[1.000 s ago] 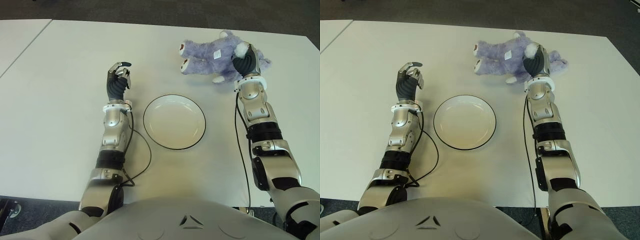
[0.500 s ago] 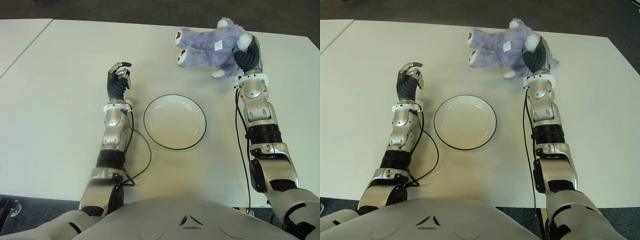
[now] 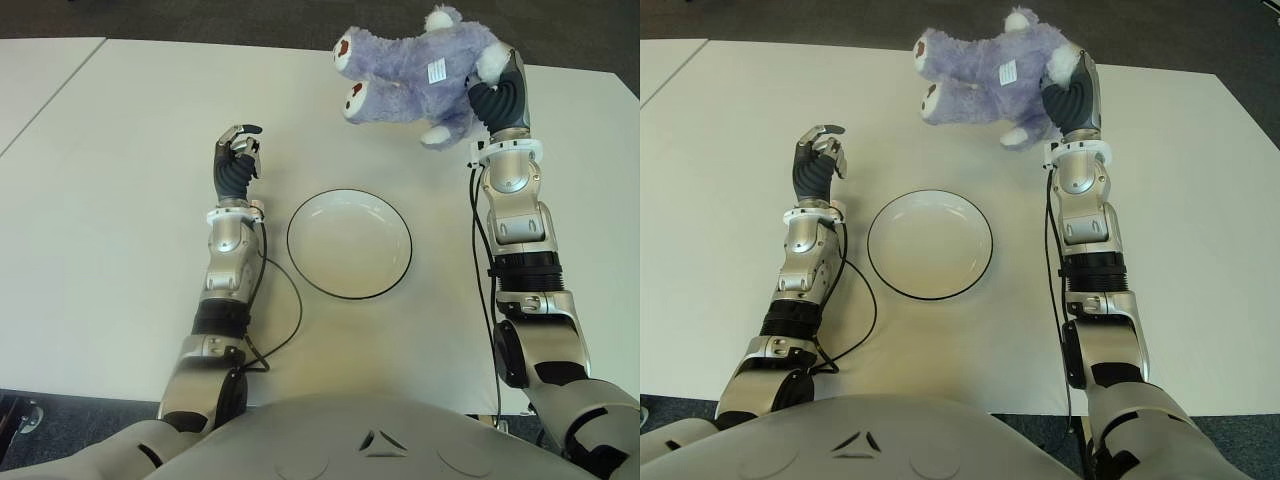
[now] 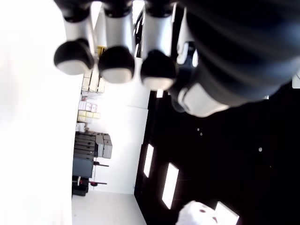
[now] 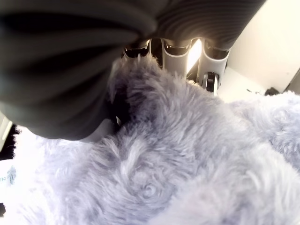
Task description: Put the doll into the plate.
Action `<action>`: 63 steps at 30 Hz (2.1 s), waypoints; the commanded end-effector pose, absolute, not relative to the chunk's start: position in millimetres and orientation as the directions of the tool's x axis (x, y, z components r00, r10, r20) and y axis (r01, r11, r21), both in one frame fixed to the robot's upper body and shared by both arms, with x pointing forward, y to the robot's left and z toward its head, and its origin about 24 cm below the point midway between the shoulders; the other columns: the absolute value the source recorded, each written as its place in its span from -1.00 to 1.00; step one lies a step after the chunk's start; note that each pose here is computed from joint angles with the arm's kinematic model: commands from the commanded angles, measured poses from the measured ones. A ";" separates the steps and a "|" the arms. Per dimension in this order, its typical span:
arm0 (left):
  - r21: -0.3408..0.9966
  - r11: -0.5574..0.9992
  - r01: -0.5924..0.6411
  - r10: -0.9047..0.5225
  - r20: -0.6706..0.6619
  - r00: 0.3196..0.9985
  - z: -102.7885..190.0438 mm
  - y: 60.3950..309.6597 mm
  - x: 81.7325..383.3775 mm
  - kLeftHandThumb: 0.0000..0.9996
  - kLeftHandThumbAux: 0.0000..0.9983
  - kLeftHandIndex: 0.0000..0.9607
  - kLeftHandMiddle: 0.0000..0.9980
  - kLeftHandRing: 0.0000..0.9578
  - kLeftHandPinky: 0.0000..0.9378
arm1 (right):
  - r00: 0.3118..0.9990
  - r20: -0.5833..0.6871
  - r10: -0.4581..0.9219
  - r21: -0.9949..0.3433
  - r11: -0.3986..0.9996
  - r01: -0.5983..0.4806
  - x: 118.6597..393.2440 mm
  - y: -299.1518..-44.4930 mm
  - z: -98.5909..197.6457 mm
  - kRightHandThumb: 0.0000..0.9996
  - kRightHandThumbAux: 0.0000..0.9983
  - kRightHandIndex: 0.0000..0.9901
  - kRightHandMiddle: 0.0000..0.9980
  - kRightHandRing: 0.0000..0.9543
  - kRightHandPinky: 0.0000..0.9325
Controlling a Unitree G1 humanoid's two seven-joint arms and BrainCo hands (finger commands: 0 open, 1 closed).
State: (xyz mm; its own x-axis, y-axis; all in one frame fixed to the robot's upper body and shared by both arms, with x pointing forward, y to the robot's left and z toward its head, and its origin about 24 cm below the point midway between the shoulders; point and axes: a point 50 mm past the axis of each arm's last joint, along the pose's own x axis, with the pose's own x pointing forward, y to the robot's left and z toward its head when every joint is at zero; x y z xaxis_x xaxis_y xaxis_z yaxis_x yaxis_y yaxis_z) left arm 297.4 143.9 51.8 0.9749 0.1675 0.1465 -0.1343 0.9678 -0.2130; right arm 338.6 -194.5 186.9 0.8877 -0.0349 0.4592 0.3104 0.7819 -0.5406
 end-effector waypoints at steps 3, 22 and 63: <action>-0.202 0.962 -0.183 0.186 -0.005 0.983 13.2 144.2 277.6 0.43 0.41 -0.08 0.76 0.83 0.85 | 0.882 0.470 -0.009 -0.516 0.808 0.284 329.0 -185.1 190.4 0.71 0.36 -0.20 0.09 0.86 0.95; -0.193 0.964 -0.185 0.188 -0.004 0.982 13.6 144.2 278.5 0.43 0.41 -0.08 0.76 0.83 0.85 | 0.823 0.538 0.179 -0.602 0.766 0.227 304.3 -158.1 197.8 0.71 0.36 -0.20 0.09 0.87 0.95; -0.199 0.963 -0.179 0.186 0.016 0.982 12.8 144.9 281.0 0.42 0.41 -0.08 0.76 0.84 0.83 | 0.696 0.506 0.509 -0.766 0.637 0.091 265.2 -125.8 190.2 0.71 0.36 -0.20 0.07 0.82 0.81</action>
